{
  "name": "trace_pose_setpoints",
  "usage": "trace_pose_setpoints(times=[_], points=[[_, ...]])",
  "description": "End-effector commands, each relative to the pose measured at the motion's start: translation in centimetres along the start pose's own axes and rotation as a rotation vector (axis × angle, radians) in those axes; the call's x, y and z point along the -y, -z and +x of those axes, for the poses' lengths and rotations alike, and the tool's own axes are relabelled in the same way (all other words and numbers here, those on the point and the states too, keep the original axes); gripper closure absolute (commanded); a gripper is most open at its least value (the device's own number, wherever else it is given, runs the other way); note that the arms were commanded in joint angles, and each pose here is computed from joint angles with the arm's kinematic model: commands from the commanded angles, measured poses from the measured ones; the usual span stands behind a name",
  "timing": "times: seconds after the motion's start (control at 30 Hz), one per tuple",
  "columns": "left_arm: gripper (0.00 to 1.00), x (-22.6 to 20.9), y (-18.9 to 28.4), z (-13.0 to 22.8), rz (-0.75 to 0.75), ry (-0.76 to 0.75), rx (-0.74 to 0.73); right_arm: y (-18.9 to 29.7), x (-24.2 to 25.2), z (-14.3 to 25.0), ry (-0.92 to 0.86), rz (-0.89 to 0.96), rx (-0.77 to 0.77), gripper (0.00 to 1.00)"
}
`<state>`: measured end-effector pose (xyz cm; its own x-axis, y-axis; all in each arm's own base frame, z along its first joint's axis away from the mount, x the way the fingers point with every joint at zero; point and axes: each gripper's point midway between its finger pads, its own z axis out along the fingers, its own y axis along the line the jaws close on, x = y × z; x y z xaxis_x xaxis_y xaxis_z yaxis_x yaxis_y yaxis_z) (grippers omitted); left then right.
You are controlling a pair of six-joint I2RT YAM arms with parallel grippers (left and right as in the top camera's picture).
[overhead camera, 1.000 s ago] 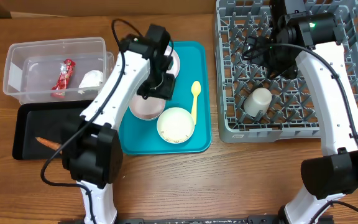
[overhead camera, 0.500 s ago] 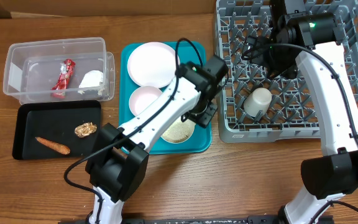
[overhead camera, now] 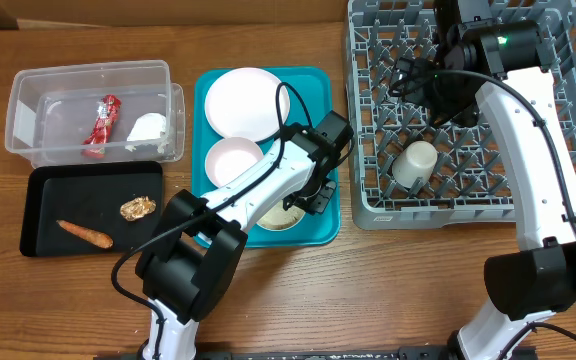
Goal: Sort waste into correct bins and load items into the dishwasher
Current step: 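Reach the left gripper to the white bowl of rice and grasp it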
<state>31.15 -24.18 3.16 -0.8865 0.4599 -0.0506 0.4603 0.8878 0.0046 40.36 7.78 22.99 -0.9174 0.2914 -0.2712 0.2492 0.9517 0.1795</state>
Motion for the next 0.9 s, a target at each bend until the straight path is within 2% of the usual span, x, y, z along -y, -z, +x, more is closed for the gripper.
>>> trace_pose_setpoints(times=[0.0,0.1,0.47,0.67,0.87], points=[[0.81,-0.3,0.3,0.0,-0.017,-0.002,0.016,0.3,-0.3,0.2,0.013,-0.010,0.003,0.00],[0.96,-0.3,0.3,0.1,-0.017,-0.001,0.013,0.3,-0.3,0.3,0.012,-0.009,0.001,0.00],[0.96,0.1,1.6,1.4,0.005,0.061,-0.058,0.3,-0.3,0.2,0.013,-0.010,0.002,0.00],[0.96,-0.1,7.5,0.2,0.008,0.129,-0.051,0.3,-0.3,0.2,0.013,-0.010,0.003,0.00],[0.96,-1.6,14.1,-0.9,0.044,0.188,0.025,0.3,-0.3,0.3,0.034,-0.009,0.000,0.00]])
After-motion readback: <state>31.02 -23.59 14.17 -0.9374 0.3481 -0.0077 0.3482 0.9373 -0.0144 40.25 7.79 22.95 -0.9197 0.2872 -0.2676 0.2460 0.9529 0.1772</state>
